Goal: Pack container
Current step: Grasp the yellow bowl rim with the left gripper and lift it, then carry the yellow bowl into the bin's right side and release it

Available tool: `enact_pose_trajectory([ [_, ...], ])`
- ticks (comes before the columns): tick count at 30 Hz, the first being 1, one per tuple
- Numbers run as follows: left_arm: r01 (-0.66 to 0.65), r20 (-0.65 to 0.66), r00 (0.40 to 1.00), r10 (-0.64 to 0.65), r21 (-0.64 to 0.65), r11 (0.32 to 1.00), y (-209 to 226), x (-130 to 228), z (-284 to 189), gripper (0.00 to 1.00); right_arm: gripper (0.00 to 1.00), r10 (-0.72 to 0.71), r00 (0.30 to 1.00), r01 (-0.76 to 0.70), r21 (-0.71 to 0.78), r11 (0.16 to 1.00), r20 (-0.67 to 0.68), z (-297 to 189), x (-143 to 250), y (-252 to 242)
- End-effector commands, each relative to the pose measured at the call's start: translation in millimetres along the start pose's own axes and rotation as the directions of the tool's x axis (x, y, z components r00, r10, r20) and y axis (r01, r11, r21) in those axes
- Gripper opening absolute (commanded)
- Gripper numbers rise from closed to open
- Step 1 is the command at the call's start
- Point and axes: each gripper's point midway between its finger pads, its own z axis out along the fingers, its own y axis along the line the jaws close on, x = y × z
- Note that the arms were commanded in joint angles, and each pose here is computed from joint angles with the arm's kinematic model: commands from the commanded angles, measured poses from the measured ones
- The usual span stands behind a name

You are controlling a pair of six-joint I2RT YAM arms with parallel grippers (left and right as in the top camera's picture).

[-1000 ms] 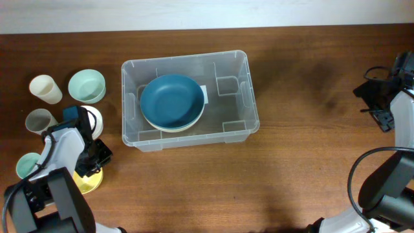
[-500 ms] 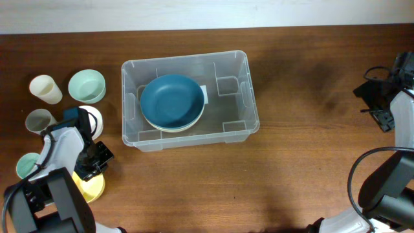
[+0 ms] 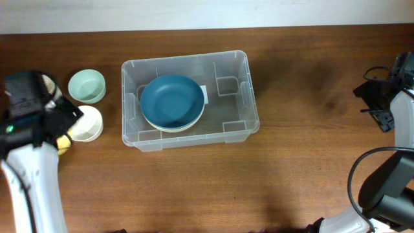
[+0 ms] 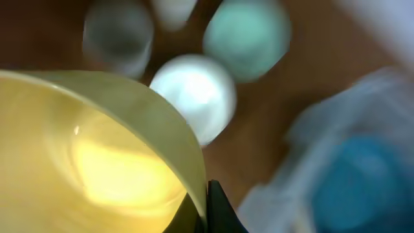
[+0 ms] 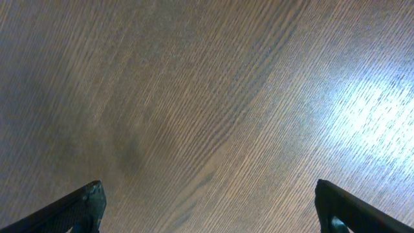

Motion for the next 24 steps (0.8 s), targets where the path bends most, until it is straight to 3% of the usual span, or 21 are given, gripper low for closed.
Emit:
enact_pose_trajectory([
  [1,-0.122,0.124,0.988,0.097,0.222,0.967,-60,-17,-38,0.01,0.99,0.013,1.000,-0.013,0.020,1.000,0.001,3,1,-5],
  [8,-0.361,0.266,0.928,0.259,0.482,0.799,-202,13,-56,0.01,0.99,0.013,1.000,-0.013,0.020,1.000,0.001,3,1,-5],
  [14,-0.546,0.382,0.837,0.392,0.539,0.641,-315,75,-28,0.01,0.99,0.013,1.000,-0.013,0.020,1.000,0.001,3,1,-5],
  [20,-0.648,0.427,0.760,0.491,0.554,0.522,-370,142,-3,0.01,0.99,0.013,1.000,-0.013,0.020,1.000,0.001,3,1,-5],
  [24,-0.675,0.408,0.734,0.544,0.532,0.511,-379,174,15,0.01,0.99,0.013,1.000,-0.013,0.020,1.000,0.001,3,1,-5],
])
